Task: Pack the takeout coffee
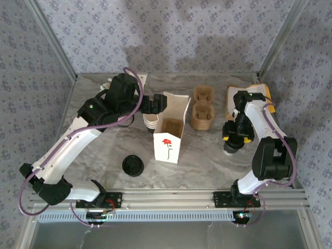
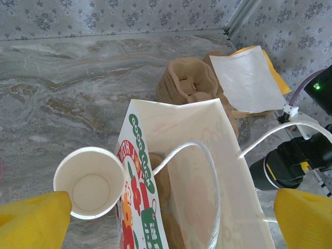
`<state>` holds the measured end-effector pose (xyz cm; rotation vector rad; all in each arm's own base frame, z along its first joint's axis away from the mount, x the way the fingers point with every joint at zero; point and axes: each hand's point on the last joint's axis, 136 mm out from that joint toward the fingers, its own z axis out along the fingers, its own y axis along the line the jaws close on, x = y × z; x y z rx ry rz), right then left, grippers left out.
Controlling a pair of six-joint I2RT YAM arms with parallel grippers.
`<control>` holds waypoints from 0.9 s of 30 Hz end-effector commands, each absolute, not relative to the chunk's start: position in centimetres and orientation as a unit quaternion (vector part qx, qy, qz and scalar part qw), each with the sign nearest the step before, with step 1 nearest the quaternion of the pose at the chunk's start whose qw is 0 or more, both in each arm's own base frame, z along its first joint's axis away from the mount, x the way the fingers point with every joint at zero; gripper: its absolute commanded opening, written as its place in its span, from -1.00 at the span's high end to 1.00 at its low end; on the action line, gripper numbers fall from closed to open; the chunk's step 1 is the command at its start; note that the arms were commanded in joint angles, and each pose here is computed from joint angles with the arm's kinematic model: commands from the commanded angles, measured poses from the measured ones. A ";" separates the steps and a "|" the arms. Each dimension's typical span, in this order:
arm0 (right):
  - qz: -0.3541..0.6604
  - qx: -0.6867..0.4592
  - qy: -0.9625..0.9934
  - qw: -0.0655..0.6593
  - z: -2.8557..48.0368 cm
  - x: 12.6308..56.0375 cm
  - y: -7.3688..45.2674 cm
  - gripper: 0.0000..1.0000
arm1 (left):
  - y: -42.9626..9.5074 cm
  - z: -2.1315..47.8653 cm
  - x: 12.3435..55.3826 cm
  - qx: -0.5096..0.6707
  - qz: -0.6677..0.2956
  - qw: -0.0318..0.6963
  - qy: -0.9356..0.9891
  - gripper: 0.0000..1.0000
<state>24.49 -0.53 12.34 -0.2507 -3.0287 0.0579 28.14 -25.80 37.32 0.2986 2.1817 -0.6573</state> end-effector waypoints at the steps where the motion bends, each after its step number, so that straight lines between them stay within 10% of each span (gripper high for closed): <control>1: 0.023 -0.097 -0.993 0.063 11.7 24.0 -0.9 -0.59 | -25.7 39.0 28.0 0.117 -0.268 0.425 0.857 -0.99; 27: 0.017 -0.100 -0.994 0.051 11.7 24.4 -1.4 -0.49 | -26.3 39.2 27.9 0.123 -0.267 0.423 0.857 -0.99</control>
